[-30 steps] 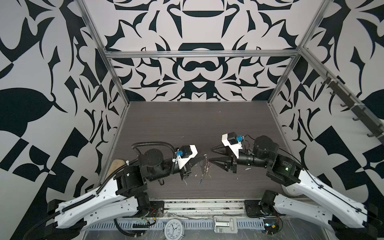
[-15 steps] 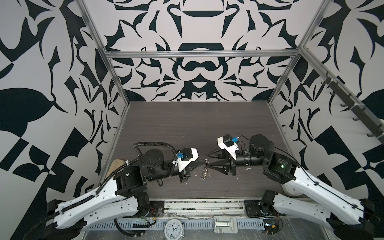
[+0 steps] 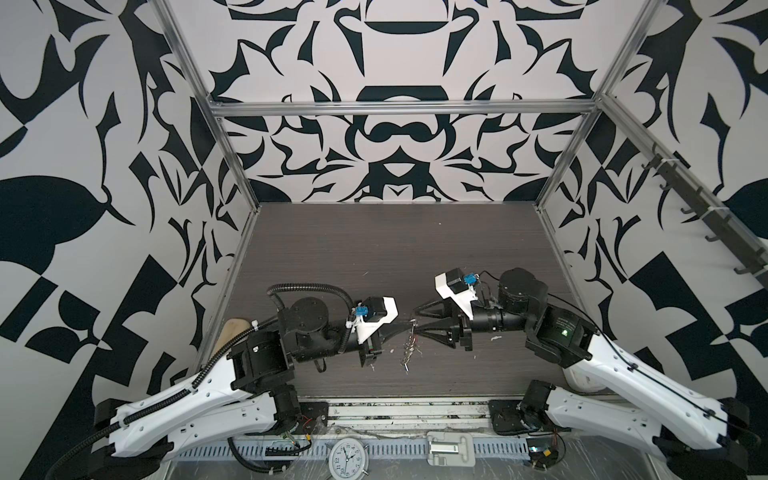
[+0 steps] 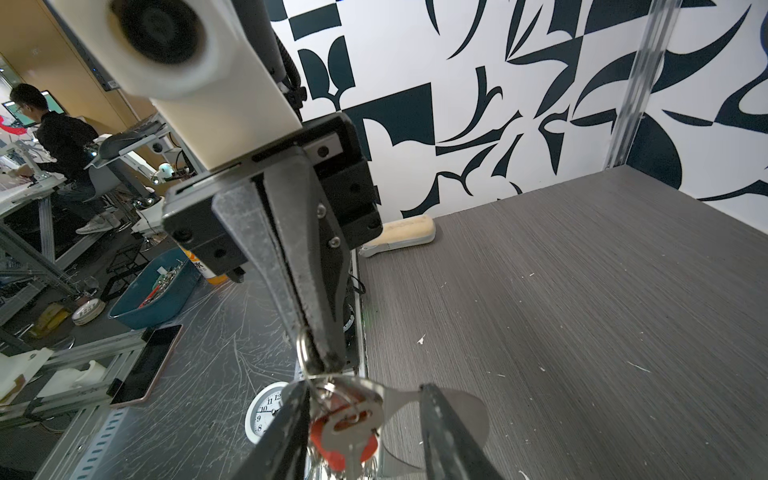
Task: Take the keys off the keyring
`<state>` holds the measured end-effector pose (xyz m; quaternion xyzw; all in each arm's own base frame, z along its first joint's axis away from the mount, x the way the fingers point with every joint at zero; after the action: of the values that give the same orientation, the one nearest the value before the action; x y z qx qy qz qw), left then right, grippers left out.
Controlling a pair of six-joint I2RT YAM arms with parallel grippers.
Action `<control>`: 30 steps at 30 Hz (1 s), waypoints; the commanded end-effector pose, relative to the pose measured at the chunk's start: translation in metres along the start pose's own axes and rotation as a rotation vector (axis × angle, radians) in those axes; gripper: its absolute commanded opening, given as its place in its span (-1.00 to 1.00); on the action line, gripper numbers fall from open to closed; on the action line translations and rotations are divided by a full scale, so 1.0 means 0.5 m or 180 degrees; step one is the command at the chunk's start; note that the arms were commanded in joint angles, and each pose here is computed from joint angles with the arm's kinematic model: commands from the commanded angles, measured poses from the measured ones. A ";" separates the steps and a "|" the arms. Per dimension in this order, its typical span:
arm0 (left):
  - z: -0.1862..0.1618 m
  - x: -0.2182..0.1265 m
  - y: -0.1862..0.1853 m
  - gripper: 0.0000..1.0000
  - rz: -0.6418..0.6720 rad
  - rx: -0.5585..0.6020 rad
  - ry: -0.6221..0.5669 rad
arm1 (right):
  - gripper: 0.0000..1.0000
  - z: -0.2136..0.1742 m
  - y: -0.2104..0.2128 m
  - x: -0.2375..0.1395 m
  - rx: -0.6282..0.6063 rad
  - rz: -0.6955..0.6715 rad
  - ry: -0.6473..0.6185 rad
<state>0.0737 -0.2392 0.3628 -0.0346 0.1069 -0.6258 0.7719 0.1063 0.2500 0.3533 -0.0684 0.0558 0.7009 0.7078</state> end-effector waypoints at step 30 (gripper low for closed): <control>0.044 -0.016 0.008 -1.00 0.0172 -0.0009 -0.0309 | -0.03 0.036 -0.021 -0.009 -0.0030 -0.0347 -0.0068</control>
<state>0.0832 -0.2359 0.3708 -0.0521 0.0905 -0.5952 0.7968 0.1189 0.2512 0.3493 -0.0712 0.0802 0.6632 0.7407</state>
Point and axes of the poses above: each gripper's point midway between its finger pads, its own x axis out along the fingers, its own y axis along the line the jaws close on, z = x × y, the point moved 5 cm from there along -x, back along the fingers, and after that the axes turned 15 degrees about -x, right-handed, at the moved point
